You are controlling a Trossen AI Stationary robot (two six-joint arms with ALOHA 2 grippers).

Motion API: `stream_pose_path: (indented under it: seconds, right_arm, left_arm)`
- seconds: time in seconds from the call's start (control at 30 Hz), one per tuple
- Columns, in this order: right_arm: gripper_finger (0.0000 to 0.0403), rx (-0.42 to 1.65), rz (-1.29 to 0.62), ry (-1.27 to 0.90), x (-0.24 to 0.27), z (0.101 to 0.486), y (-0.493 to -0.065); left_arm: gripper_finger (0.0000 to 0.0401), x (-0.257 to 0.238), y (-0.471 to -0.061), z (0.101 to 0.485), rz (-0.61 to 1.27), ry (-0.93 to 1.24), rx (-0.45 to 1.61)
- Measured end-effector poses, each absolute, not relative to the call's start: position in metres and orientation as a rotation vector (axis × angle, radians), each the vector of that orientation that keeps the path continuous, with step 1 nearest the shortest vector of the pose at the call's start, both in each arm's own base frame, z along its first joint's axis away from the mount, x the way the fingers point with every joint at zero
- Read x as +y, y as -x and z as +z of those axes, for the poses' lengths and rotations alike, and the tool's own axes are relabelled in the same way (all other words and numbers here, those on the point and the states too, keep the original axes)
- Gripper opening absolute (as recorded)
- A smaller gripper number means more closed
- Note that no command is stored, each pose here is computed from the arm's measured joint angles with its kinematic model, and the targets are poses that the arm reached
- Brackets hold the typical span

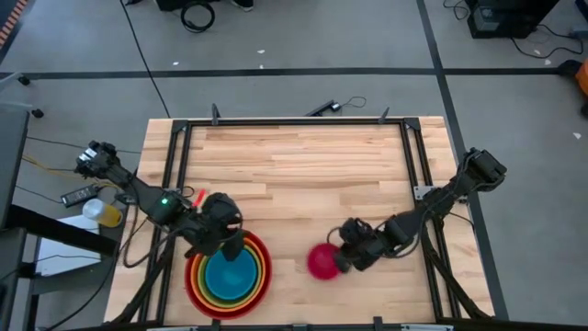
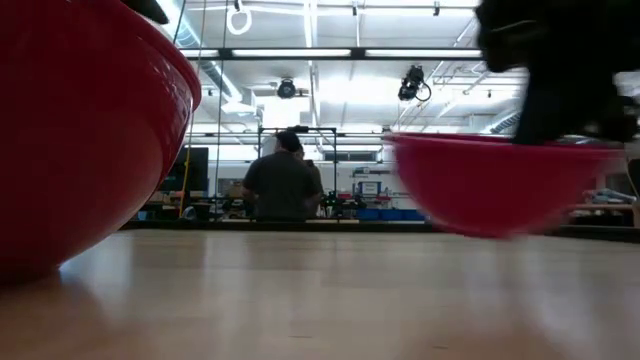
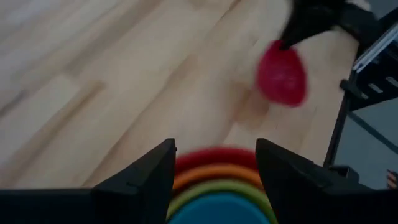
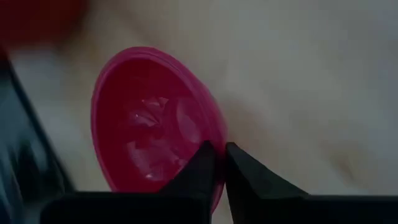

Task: Nest bowls inside each other
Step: Stack the pink bowl on top of the blue bowl

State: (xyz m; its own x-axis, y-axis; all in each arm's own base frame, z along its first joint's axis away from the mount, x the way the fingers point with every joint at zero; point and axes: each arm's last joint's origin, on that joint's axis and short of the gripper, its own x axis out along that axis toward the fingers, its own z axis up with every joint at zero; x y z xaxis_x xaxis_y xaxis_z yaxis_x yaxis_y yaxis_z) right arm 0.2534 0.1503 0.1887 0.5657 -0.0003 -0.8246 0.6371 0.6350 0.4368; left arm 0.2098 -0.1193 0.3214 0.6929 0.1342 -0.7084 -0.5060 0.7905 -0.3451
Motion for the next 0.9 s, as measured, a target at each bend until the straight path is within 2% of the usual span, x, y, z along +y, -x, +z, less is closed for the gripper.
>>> stream_pose_path:
  seconds: [0.17, 0.3, 0.6, 0.73, 0.9]
  right_arm:
    - [0.0017, 0.597, -0.537, -0.767, 0.135, 0.198, -0.271]
    - [0.0018, 0.433, -0.561, -0.678, 0.128, 0.206, -0.282]
    - [0.0017, 0.295, -0.478, -0.542, 0.118, 0.224, -0.3]
    - [0.0019, 0.232, -0.489, -0.528, 0.116, 0.23, -0.304]
    - [0.0018, 0.203, -0.486, -0.502, 0.113, 0.233, -0.307]
  left_arm:
    - [0.0222, -0.116, -0.24, 0.318, 0.354, 0.496, 0.642]
    - [0.0222, -0.105, -0.268, 0.308, 0.372, 0.438, 0.602]
    - [0.0222, -0.077, -0.295, 0.291, 0.478, 0.412, 0.614]
    - [0.0218, -0.071, -0.298, 0.291, 0.411, 0.371, 0.651]
    - [0.0178, -0.063, -0.3, 0.29, 0.387, 0.322, 0.678]
